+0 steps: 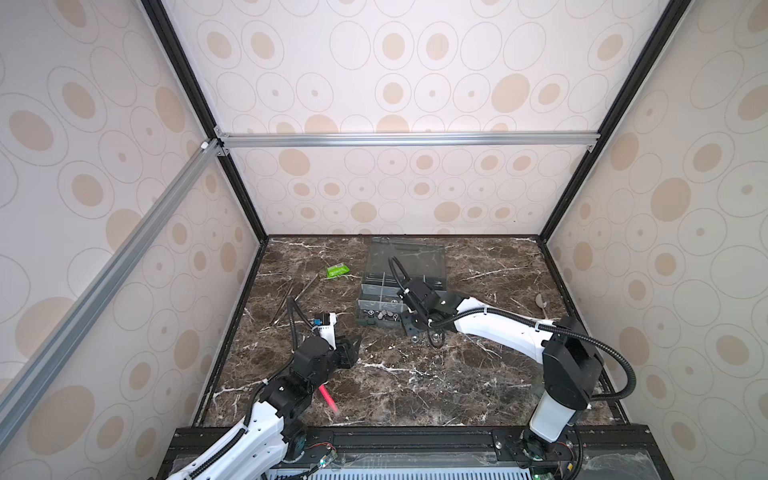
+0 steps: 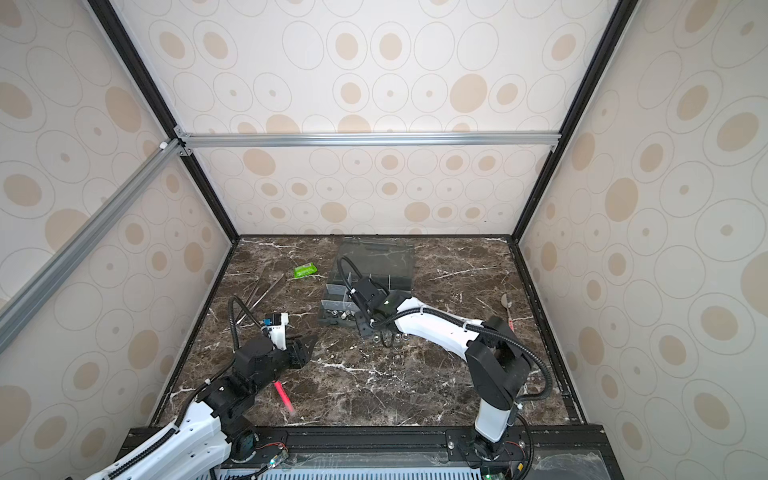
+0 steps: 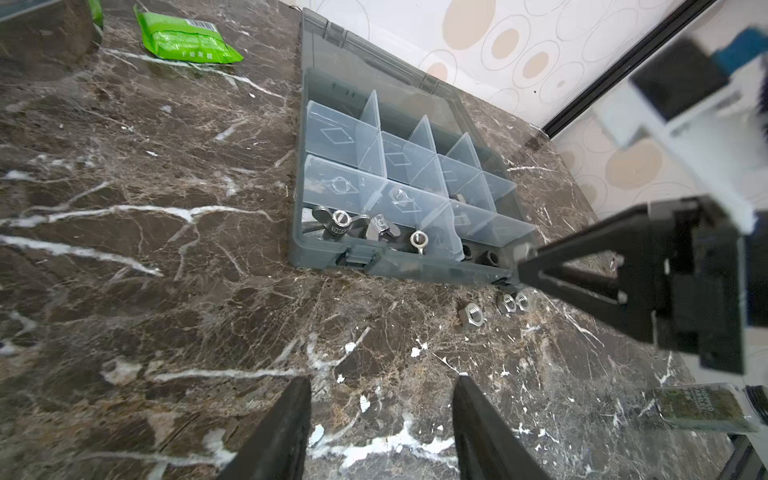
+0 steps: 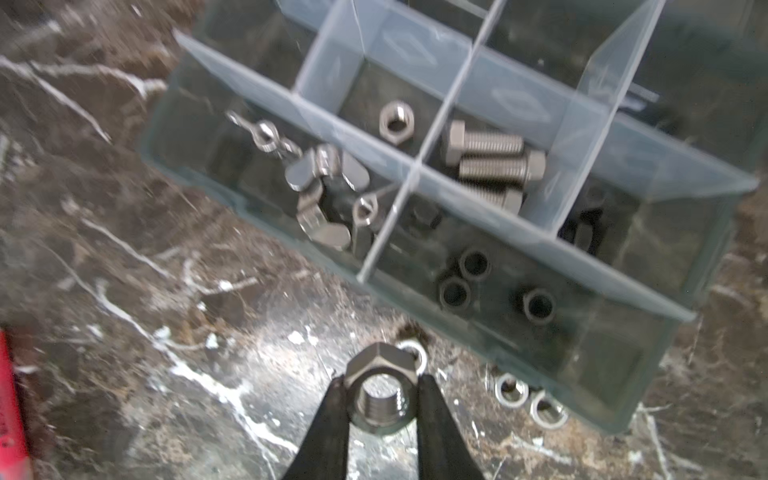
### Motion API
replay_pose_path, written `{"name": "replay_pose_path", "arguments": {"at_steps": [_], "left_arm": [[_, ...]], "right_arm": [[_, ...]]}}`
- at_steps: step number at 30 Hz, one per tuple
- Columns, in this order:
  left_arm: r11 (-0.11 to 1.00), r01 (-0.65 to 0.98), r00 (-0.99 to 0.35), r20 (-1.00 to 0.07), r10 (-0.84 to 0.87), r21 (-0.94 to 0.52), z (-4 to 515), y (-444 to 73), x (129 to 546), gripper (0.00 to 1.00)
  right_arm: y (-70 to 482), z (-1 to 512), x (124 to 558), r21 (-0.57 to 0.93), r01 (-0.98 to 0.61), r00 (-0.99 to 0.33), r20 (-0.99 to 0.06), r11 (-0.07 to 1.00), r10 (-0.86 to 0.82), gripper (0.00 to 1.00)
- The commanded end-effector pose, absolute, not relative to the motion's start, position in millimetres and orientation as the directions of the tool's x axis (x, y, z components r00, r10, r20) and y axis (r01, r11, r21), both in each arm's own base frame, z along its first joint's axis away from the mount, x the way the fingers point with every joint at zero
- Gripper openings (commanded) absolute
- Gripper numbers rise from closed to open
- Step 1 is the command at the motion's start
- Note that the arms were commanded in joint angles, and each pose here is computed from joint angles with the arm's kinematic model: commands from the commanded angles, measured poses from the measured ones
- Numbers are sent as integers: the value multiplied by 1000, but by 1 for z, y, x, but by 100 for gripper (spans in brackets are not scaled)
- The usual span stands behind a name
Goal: Sort the screws and nuts into containers
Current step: 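Carry the silver nut with the right gripper into the nut compartment and release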
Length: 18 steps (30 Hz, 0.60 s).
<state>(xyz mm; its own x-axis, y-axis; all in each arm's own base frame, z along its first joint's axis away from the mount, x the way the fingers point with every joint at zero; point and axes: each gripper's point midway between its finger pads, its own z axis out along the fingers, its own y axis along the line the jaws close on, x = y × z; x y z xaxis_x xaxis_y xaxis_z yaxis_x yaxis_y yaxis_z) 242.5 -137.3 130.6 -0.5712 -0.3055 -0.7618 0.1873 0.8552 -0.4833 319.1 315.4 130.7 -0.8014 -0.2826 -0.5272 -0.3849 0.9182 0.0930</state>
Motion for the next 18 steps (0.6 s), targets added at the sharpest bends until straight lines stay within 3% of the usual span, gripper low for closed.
{"name": "replay_pose_path", "arguments": {"at_steps": [1, 8, 18], "left_arm": [[850, 169, -572, -752, -328, -499, 130, -134, 242, 55], [843, 167, -564, -751, -344, -512, 131, -133, 240, 55], [822, 169, -572, -733, -368, -544, 128, -135, 237, 55]], "right_arm": [[321, 133, 340, 54, -409, -789, -523, 911, -323, 23], [342, 130, 388, 62, -395, -794, -525, 917, -307, 23], [353, 107, 412, 88, -361, -829, -486, 928, -276, 24]]}}
